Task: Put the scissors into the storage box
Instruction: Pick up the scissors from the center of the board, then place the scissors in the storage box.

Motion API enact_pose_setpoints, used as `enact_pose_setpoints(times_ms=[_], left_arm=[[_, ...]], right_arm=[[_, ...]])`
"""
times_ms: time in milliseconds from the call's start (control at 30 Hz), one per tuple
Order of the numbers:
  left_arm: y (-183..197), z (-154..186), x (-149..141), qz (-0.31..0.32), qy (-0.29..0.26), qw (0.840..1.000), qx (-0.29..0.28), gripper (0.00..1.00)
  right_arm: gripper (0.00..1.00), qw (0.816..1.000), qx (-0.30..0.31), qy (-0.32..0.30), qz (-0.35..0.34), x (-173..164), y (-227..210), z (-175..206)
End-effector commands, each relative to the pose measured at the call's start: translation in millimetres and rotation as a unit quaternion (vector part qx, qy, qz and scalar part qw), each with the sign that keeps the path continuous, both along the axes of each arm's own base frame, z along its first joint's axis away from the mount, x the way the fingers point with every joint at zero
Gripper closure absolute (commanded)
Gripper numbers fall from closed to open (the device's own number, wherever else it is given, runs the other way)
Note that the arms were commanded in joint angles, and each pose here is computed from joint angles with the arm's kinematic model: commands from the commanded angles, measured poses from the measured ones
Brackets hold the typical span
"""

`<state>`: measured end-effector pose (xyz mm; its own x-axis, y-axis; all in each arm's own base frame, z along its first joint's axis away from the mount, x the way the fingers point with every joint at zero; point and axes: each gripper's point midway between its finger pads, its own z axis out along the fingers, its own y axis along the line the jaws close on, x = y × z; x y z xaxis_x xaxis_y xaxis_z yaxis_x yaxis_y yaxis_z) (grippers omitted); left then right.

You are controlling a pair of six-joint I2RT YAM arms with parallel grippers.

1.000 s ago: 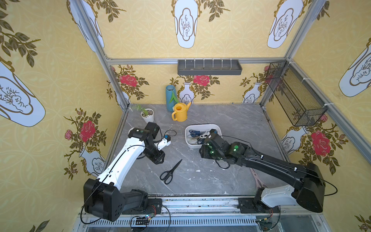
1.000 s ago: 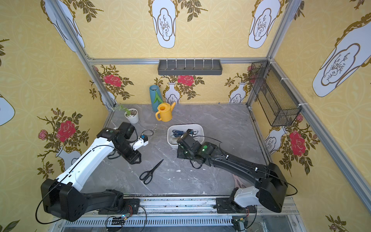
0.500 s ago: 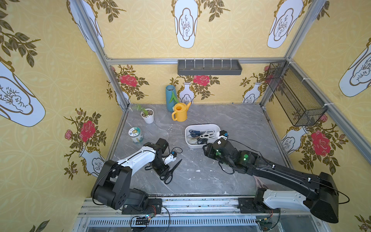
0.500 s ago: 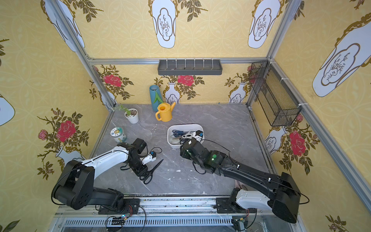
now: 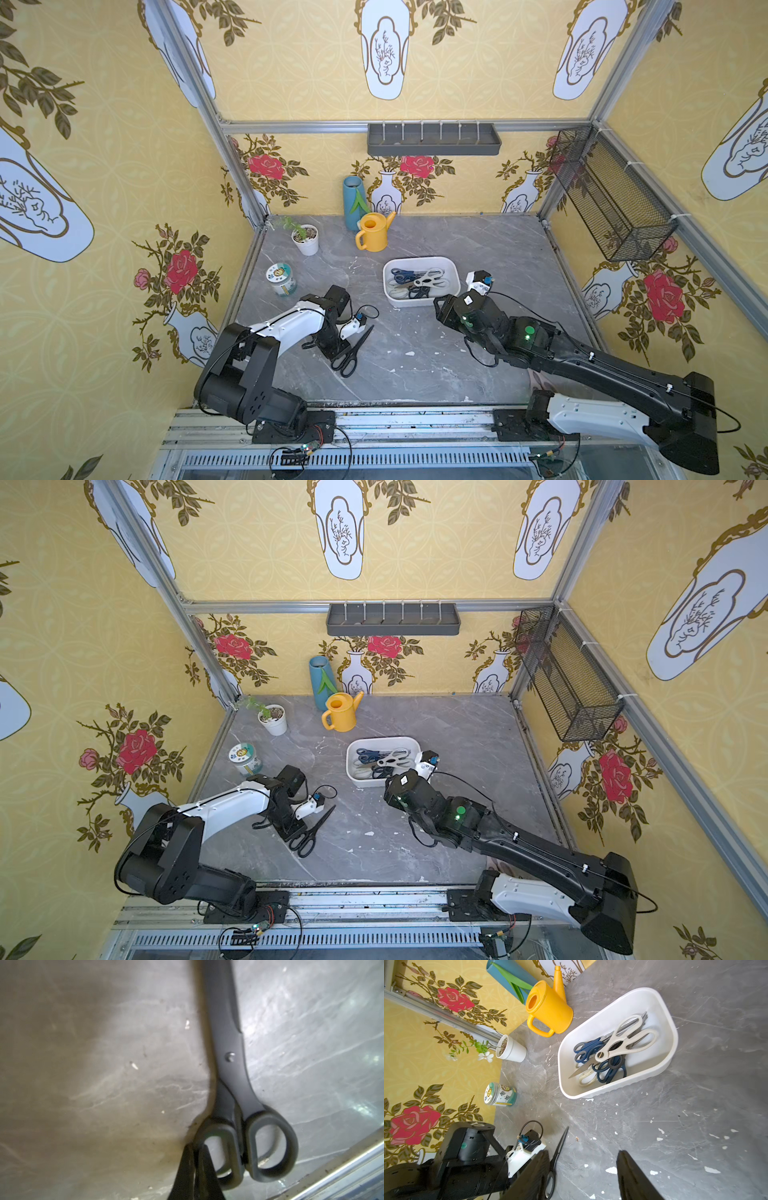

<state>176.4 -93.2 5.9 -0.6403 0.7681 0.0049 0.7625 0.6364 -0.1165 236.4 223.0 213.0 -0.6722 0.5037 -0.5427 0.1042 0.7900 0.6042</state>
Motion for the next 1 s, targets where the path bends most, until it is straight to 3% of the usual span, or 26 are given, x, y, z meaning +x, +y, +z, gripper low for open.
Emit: enact_pose_setpoints(times_ms=[0,233,333,433,667,833,967], left_arm=[[0.8,9.8,3.7,-0.012,-0.014,1.0,0.001,1.0],[-3.7,116.9,-2.5,-0.077,-0.049,0.995,-0.034,1.0],[-4.3,156.6,19.6,-0.104,-0.102,0.989,-0.026,1.0],[-20.2,187.4,62.7,-0.121,-0.145,0.982,-0.026,1.0],[-107.8,193.5,166.6,-0.208,-0.202,0.957,-0.031,1.0],[-181.5,159.3,202.4,-0.301,-0.211,0.929,-0.041,1.0],[-212.7,129.0,232.2,-0.34,-0.231,0.911,-0.024,1.0]], right_arm=[[0.42,0.999,-0.008,-0.011,-0.033,2.8,-14.4,6.2],[0.41,0.995,-0.039,-0.029,-0.088,2.3,-51.5,17.1],[0.4,0.992,-0.046,-0.025,-0.115,1.1,-72.8,16.2],[0.4,0.988,-0.053,-0.005,-0.142,-1.6,-95.7,9.4],[0.4,0.99,-0.027,0.02,-0.139,-12.4,-111.6,7.9],[0.4,0.99,-0.015,0.031,-0.139,-26.4,-121.5,13.0],[0.4,0.99,0.007,0.033,-0.136,-35.8,-124.8,14.0]])
